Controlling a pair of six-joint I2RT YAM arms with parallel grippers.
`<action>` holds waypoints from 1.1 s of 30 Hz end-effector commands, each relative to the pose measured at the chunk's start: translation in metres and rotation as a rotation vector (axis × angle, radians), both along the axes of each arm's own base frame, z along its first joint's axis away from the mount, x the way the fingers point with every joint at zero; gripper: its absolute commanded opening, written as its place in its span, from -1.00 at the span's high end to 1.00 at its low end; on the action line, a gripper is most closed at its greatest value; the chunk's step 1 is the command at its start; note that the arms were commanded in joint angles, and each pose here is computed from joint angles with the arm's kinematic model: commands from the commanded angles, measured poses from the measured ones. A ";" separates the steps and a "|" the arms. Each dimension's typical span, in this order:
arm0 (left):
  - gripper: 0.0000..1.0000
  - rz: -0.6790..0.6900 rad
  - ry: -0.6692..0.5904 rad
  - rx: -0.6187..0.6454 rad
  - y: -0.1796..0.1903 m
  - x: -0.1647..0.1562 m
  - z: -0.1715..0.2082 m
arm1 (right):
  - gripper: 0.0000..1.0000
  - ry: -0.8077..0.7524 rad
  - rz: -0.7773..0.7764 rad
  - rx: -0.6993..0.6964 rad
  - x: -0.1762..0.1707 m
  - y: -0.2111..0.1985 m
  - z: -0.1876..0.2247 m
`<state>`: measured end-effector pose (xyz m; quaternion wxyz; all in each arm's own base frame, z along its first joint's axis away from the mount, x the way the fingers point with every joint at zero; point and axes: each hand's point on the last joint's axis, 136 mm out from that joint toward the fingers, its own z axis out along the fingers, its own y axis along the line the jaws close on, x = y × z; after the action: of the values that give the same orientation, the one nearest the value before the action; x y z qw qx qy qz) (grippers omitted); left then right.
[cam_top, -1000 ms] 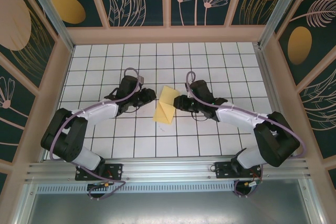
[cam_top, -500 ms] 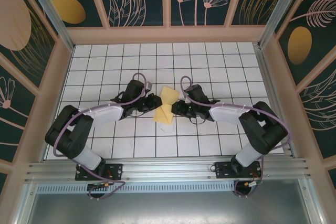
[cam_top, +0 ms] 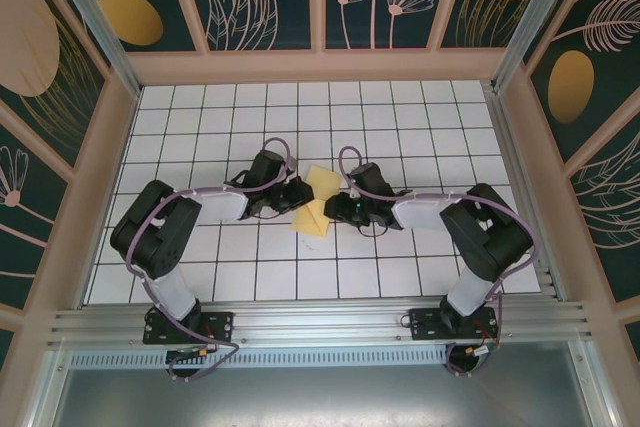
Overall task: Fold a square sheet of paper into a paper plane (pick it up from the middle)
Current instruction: Turn over the paper at the center of the table.
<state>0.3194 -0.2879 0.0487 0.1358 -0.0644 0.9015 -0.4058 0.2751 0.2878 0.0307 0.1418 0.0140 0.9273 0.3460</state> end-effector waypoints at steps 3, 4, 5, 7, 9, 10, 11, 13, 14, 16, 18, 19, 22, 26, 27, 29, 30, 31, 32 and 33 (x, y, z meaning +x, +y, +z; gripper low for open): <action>0.77 -0.018 0.003 0.040 0.001 -0.002 -0.017 | 0.17 -0.005 -0.025 0.046 0.014 0.009 0.005; 0.77 -0.020 0.007 0.045 0.001 -0.003 -0.020 | 0.17 0.000 -0.030 0.044 0.014 0.009 0.004; 0.77 -0.020 0.012 0.050 0.002 -0.003 -0.022 | 0.17 0.000 -0.028 0.047 0.015 0.010 0.003; 0.77 -0.022 0.018 0.061 0.003 -0.004 -0.026 | 0.17 0.003 -0.029 0.056 0.016 0.012 0.003; 0.77 -0.020 0.024 0.078 0.006 -0.005 -0.031 | 0.17 0.012 -0.038 0.049 0.017 0.011 0.001; 0.76 -0.018 0.025 0.083 0.007 -0.006 -0.032 | 0.17 0.015 -0.039 0.047 0.017 0.011 0.000; 0.76 -0.018 0.026 0.087 0.007 -0.006 -0.033 | 0.17 0.018 -0.041 0.050 0.018 0.012 -0.001; 0.75 -0.017 0.028 0.089 0.008 -0.007 -0.034 | 0.17 0.025 -0.044 0.055 0.018 0.013 -0.002; 0.75 -0.017 0.028 0.090 0.008 -0.007 -0.034 | 0.17 0.028 -0.041 0.062 0.018 0.014 -0.002; 0.74 -0.017 0.029 0.089 0.008 -0.007 -0.034 | 0.18 0.032 -0.033 0.072 0.017 0.017 -0.002; 0.73 -0.017 0.026 0.086 0.007 -0.006 -0.033 | 0.22 0.029 -0.028 0.086 0.018 0.019 0.000; 0.73 -0.018 0.027 0.085 0.007 -0.006 -0.033 | 0.23 0.029 -0.025 0.093 0.017 0.020 0.000; 0.73 -0.019 0.023 0.082 0.006 -0.005 -0.031 | 0.28 0.020 -0.018 0.111 0.017 0.021 0.005; 0.73 -0.020 0.022 0.078 0.006 -0.005 -0.030 | 0.36 0.015 -0.013 0.132 0.016 0.023 0.007; 0.72 -0.019 0.021 0.076 0.006 -0.005 -0.029 | 0.38 0.014 -0.012 0.137 0.016 0.023 0.008; 0.72 -0.019 0.019 0.074 0.005 -0.005 -0.028 | 0.43 0.014 -0.010 0.143 0.016 0.023 0.008; 0.72 -0.019 0.017 0.070 0.005 -0.005 -0.026 | 0.45 0.013 -0.010 0.143 0.015 0.023 0.008; 0.72 -0.017 0.017 0.068 0.005 -0.005 -0.025 | 0.48 0.009 -0.011 0.145 0.016 0.023 0.010; 0.72 -0.015 0.012 0.064 0.005 -0.004 -0.023 | 0.53 0.010 -0.008 0.144 0.015 0.023 0.009; 0.71 -0.012 0.008 0.060 0.005 -0.004 -0.020 | 0.58 0.009 -0.005 0.143 0.015 0.023 0.010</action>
<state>0.3189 -0.2820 0.0256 0.1315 -0.0628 0.9142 -0.3781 0.2897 0.3090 0.0383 0.1362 0.0305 0.9062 0.3991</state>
